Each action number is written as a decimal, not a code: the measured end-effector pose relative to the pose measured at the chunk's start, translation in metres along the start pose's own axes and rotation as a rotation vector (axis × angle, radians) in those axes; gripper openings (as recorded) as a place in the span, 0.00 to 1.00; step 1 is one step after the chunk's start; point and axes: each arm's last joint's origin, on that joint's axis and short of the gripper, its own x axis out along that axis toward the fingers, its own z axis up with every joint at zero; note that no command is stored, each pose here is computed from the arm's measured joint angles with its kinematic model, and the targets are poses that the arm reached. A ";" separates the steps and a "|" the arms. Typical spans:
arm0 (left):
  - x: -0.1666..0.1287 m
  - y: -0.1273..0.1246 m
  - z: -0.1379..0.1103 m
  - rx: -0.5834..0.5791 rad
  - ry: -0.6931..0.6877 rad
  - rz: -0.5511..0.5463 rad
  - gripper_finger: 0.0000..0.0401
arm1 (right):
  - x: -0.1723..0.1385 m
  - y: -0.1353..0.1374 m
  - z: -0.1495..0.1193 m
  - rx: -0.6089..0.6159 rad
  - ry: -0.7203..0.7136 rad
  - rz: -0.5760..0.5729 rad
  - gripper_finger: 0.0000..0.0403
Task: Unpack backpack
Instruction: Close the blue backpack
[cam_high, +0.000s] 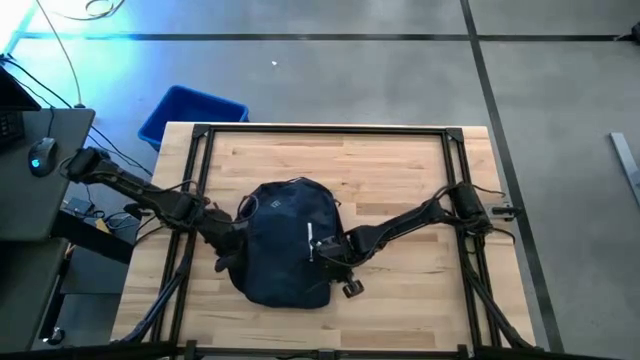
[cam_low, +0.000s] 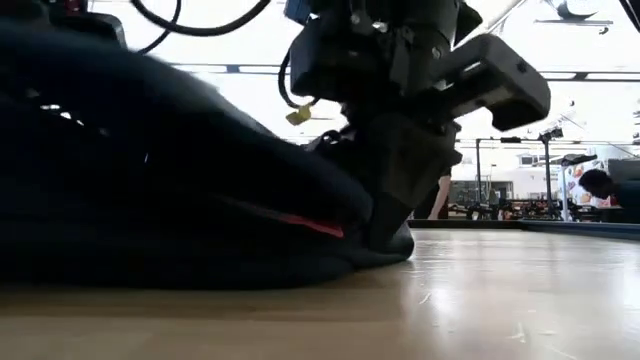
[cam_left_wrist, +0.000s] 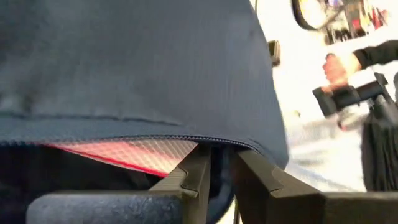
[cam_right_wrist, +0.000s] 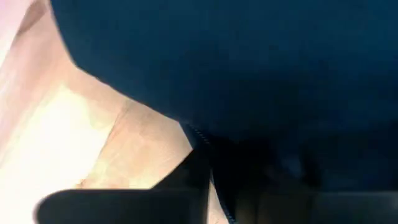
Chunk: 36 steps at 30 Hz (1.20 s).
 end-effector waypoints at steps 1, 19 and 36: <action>0.000 0.000 0.000 -0.012 -0.012 0.011 0.10 | 0.000 0.001 0.000 0.031 0.000 -0.005 0.02; -0.008 -0.031 0.016 -0.082 -0.524 -0.123 0.10 | -0.084 0.023 0.012 0.076 -0.185 0.153 0.00; 0.017 -0.023 -0.008 -0.119 -0.344 0.022 0.10 | -0.043 0.045 -0.044 0.218 0.142 0.118 0.00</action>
